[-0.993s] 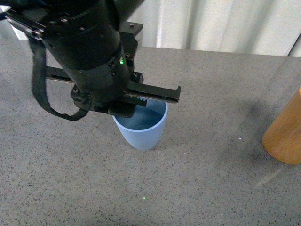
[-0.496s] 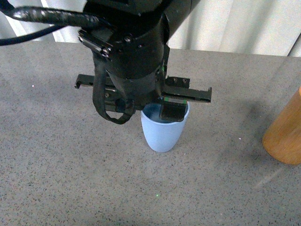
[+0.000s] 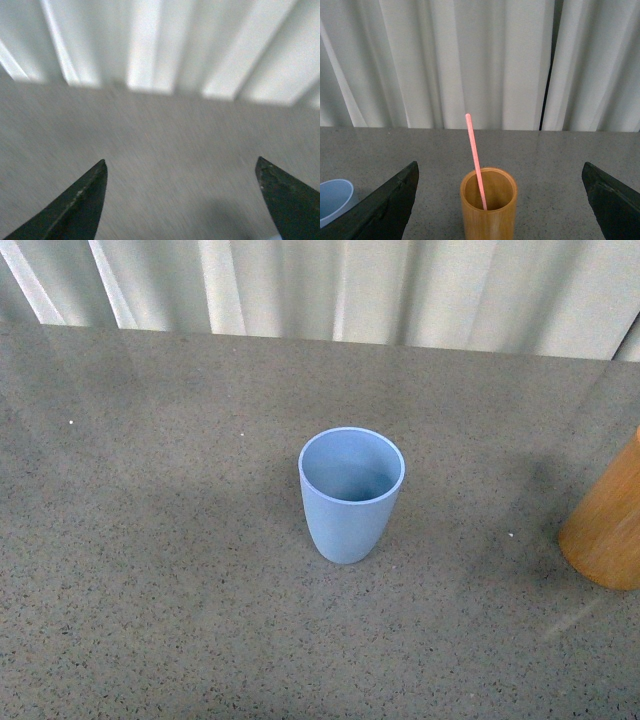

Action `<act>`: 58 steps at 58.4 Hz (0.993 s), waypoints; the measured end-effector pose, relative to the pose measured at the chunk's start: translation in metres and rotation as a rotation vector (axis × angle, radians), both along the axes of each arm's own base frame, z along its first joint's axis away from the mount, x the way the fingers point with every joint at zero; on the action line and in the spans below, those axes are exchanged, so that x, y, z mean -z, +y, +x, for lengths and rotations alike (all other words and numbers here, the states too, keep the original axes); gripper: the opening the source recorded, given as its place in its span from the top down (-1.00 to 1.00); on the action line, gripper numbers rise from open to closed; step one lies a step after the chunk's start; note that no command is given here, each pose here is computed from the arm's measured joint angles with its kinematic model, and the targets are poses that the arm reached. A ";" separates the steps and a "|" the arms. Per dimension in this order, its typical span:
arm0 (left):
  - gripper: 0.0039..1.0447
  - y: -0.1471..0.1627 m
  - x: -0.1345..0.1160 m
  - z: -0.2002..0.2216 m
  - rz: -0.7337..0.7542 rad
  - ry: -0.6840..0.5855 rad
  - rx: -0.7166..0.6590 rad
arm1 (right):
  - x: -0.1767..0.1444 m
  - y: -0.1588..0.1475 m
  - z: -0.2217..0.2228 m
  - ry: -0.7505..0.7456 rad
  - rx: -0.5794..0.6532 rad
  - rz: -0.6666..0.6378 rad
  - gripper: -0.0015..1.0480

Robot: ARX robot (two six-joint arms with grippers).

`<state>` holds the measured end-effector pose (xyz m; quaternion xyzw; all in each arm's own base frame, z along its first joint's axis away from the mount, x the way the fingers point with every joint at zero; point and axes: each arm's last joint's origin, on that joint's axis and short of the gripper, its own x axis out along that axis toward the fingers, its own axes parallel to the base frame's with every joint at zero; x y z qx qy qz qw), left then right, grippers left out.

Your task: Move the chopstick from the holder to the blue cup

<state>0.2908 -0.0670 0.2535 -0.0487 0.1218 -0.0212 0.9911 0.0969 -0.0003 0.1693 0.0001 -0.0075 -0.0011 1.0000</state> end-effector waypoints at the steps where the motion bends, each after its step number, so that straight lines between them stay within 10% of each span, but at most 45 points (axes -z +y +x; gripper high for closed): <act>1: -0.49 0.013 -0.002 -0.011 0.009 -0.094 -0.008 | 0.000 0.000 0.000 0.000 0.000 0.000 -0.81; 23: 0.94 0.066 0.047 -0.103 0.086 -0.230 -0.042 | -0.016 -0.024 0.023 0.253 0.060 0.122 -0.81; 35: 0.94 0.067 0.059 -0.121 0.090 -0.239 -0.044 | -0.045 -0.071 0.071 0.226 -0.004 -0.018 -0.81; 58: 0.94 0.067 0.074 -0.147 0.090 -0.236 -0.043 | -0.004 -0.101 0.147 0.450 -0.197 -0.017 -0.81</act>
